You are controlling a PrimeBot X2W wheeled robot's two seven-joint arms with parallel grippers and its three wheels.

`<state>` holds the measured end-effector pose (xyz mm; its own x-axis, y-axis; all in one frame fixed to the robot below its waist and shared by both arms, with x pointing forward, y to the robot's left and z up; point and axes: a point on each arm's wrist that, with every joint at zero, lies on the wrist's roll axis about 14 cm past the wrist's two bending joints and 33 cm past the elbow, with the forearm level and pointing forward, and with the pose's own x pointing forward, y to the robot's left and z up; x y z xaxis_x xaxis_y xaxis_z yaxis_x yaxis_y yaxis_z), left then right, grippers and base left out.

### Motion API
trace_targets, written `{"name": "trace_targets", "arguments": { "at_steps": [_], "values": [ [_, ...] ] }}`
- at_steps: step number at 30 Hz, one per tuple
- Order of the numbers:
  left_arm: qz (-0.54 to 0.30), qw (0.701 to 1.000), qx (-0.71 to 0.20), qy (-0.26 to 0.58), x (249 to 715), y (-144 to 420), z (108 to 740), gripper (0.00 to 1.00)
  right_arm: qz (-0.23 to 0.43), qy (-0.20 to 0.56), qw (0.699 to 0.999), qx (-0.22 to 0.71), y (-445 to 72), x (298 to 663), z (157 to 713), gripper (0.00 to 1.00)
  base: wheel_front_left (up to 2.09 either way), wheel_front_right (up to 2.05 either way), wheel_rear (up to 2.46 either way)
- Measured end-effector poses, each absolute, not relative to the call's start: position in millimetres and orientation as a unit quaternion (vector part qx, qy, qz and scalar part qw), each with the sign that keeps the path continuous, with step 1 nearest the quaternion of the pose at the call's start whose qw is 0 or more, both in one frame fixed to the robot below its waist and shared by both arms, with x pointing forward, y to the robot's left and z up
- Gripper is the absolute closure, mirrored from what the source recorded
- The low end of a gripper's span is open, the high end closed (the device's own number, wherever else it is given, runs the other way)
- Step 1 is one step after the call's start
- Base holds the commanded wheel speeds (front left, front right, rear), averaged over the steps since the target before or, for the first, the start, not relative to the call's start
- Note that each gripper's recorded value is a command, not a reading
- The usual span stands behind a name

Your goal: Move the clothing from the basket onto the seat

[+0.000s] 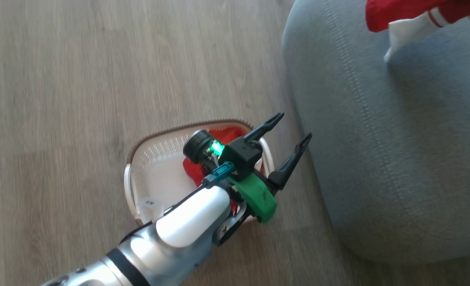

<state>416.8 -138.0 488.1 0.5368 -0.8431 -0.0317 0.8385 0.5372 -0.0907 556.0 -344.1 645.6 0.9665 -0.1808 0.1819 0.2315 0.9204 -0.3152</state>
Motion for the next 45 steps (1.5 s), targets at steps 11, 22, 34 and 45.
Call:
{"name": "trace_targets", "arguments": {
  "at_steps": [11, 22, 34, 45],
  "values": [
    [-0.467, 0.882, -0.037, 0.051, 448, -129, 456, 0.0, -0.145, 0.013, 0.974, -0.173, -378, 601, 565, 1.0, 0.0, 0.0, 0.0],
    [-0.454, 0.886, -0.038, 0.082, 459, -117, 422, 0.0, -0.169, 0.09, 0.967, -0.169, -391, 607, 486, 0.56, 0.0, 0.0, 0.0],
    [-0.456, 0.886, -0.031, 0.081, 460, -117, 422, 0.0, -0.163, 0.108, 0.968, -0.158, -380, 596, 466, 0.0, 0.0, 0.0, 0.0],
    [-0.449, 0.891, -0.031, 0.062, 457, -118, 448, 0.0, -0.137, 0.054, 0.976, -0.161, -356, 579, 501, 0.0, 0.0, 0.0, 0.0]
  ]
}}
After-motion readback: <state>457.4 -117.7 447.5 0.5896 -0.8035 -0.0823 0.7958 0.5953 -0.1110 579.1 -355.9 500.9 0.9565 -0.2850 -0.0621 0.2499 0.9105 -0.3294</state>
